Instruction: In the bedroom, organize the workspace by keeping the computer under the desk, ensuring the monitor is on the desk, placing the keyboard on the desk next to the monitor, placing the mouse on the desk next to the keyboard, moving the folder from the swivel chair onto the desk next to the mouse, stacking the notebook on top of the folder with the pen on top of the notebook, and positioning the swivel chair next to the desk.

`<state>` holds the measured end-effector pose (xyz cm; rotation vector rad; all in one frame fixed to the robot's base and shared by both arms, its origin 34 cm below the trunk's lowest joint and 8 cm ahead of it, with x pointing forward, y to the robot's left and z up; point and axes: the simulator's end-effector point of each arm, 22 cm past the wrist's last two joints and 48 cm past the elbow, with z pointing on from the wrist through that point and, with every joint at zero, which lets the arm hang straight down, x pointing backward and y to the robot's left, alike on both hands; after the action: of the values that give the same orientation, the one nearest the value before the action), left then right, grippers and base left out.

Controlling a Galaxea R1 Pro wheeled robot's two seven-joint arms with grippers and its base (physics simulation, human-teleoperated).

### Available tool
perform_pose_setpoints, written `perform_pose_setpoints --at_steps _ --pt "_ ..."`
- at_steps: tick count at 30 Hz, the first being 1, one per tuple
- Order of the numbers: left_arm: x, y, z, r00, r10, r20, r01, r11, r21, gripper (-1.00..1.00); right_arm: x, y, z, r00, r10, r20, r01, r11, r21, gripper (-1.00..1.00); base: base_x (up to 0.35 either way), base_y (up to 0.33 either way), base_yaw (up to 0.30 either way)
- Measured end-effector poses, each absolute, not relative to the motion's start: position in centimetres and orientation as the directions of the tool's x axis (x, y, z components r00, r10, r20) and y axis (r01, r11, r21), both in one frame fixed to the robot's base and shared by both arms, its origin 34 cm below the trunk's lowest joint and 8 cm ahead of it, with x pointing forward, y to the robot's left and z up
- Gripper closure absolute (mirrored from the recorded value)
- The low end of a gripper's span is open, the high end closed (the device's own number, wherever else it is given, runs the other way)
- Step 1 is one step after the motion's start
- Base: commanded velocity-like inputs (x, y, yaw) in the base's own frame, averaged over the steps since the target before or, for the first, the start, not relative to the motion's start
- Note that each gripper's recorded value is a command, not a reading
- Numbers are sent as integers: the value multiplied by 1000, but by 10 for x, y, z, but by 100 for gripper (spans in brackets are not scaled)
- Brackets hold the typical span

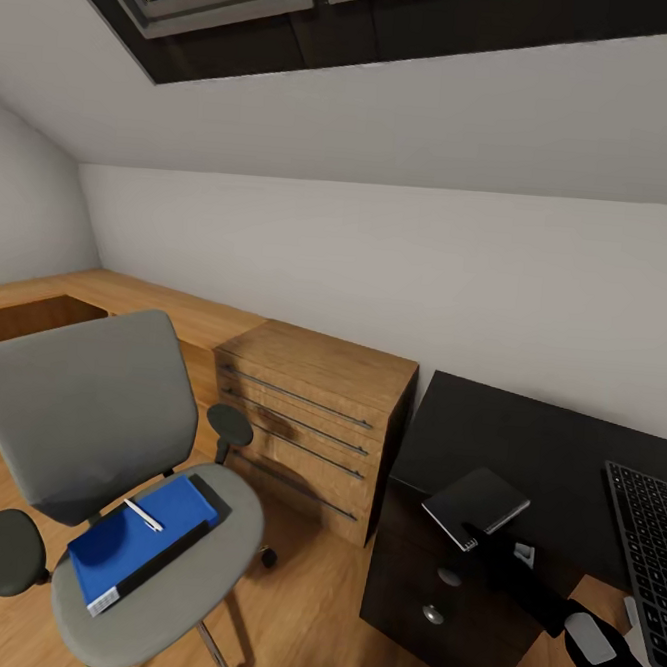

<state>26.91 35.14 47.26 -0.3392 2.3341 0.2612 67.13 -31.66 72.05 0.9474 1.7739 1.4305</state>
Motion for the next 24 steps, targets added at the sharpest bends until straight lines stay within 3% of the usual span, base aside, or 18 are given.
perform_pose_setpoints --at_steps 12,24 --pt "266 354 473 -687 -162 -709 -317 944 91 -100 672 -317 723 -515 856 -42 127 125 984 100 120 0 0" --pt "265 358 473 -687 -166 -708 -331 938 100 -100 672 -317 723 -515 856 -40 127 122 984 100 19 0 0"
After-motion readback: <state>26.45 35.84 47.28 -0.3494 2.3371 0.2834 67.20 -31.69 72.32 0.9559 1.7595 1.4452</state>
